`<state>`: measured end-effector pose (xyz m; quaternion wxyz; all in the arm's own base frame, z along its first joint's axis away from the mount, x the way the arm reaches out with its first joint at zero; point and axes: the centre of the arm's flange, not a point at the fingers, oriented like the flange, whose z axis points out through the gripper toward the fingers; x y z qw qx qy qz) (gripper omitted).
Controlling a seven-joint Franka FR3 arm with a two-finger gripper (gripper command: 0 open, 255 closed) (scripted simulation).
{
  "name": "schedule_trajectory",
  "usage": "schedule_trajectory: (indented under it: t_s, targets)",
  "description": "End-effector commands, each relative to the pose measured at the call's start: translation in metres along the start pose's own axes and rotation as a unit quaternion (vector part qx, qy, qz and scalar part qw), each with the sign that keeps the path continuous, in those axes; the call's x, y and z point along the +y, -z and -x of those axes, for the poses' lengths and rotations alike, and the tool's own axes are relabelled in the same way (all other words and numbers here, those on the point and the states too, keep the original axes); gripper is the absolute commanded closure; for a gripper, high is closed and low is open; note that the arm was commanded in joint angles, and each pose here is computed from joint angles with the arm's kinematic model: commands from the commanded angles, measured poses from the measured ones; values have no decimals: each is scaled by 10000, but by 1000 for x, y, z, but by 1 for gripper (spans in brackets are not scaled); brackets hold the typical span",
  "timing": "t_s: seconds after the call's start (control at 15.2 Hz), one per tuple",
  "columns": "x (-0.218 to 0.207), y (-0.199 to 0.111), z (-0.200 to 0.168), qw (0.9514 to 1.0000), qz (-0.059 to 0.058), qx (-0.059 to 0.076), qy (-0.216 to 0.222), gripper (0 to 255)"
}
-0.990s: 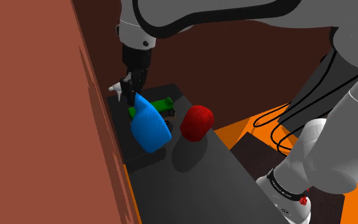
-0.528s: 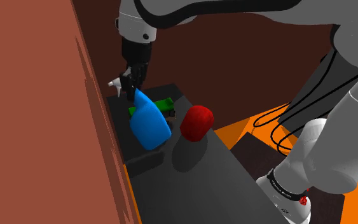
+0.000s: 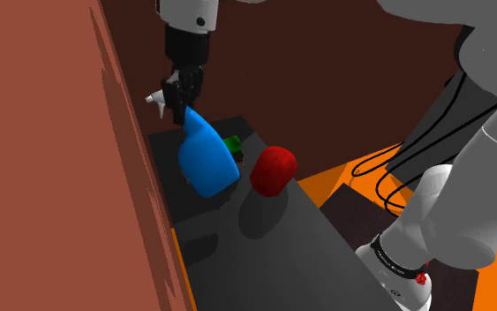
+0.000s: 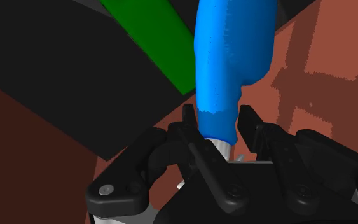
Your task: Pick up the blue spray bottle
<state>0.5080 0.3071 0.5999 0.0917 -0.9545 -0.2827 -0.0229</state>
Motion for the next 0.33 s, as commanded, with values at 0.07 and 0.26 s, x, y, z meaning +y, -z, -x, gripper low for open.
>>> schedule_trajectory:
  t_s: [0.07,0.26]
  targets:
    - [-3,15,-1,10000,0,-1,0,255]
    - [-4,21,-2,10000,0,-1,-1,255]
